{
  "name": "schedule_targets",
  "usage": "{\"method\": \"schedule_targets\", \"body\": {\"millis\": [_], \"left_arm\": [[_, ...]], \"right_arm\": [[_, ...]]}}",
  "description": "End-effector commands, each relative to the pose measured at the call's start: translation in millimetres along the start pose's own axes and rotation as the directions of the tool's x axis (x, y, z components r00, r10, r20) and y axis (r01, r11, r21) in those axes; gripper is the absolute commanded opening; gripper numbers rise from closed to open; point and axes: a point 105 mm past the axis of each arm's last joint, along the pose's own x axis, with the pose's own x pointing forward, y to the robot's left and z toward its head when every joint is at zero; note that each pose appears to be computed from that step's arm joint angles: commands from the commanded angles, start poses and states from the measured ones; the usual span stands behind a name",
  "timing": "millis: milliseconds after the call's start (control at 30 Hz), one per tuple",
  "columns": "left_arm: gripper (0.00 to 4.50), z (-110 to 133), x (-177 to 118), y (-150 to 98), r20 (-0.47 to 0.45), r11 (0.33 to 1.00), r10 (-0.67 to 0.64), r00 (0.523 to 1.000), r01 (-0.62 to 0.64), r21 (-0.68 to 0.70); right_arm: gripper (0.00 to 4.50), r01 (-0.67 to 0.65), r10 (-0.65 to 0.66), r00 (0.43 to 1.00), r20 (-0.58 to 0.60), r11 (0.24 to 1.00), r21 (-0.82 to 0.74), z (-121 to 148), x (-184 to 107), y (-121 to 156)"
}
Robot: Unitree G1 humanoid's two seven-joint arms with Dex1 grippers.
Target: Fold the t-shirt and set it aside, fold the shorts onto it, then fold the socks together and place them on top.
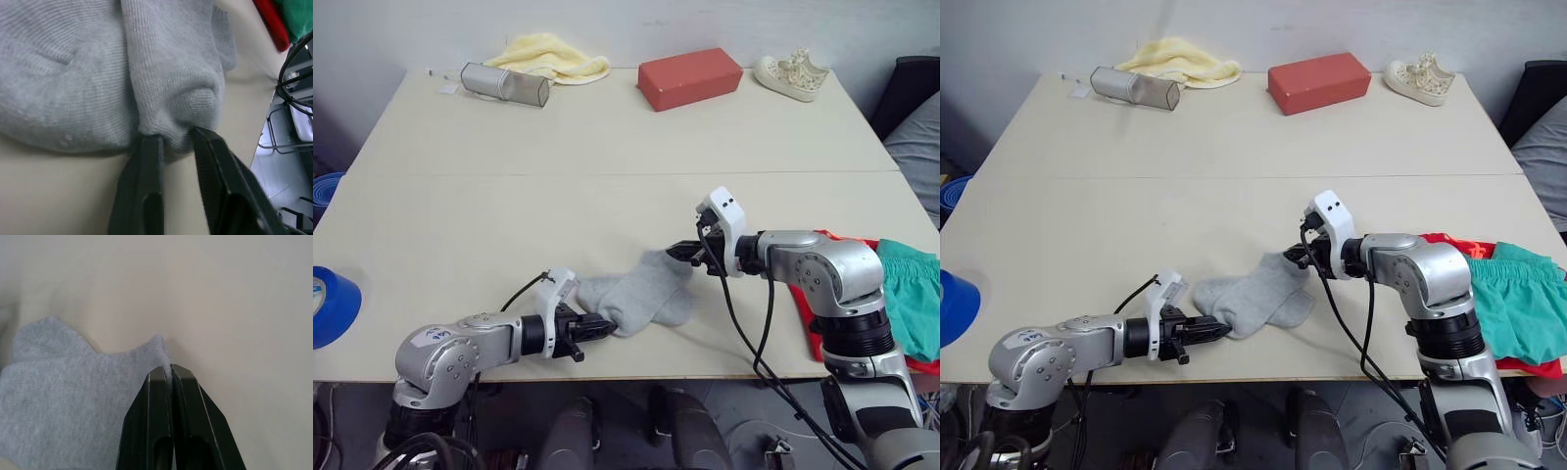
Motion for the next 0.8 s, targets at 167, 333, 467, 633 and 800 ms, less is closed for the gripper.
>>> {"method": "schedule_targets", "body": {"millis": [167, 333, 467, 633, 800], "left_arm": [[0.03, -3, -5, -5, -0.030, 0.999, -0.035, 0.999, 0.035, 0.006], [0.03, 14, -28, -5, 0.002, 0.996, -0.082, 0.997, 0.082, 0.041], [0.03, 26, -50, -7, -0.011, 0.986, -0.146, 0.989, 0.147, 0.075], [0.03, 42, -68, -3, -0.027, 0.981, -0.184, 0.983, 0.185, 0.064], [0.03, 55, -72, 11, -0.062, 0.984, -0.171, 0.983, 0.174, 0.047]], "right_arm": [[0.00, -0.012, 0.016, 0.998, 0.067, 0.999, -0.052, 18, -7, 8], [0.00, 0.000, 0.004, 0.992, 0.124, 0.999, -0.034, 26, -22, 5], [0.00, 0.011, -0.012, 0.988, 0.154, 1.000, 0.008, 25, -40, 3], [0.00, 0.021, -0.027, 0.991, 0.133, 0.999, 0.046, 11, -53, 7], [0.00, 0.033, -0.045, 0.990, 0.137, 0.995, 0.091, 1, -58, 14]]}}
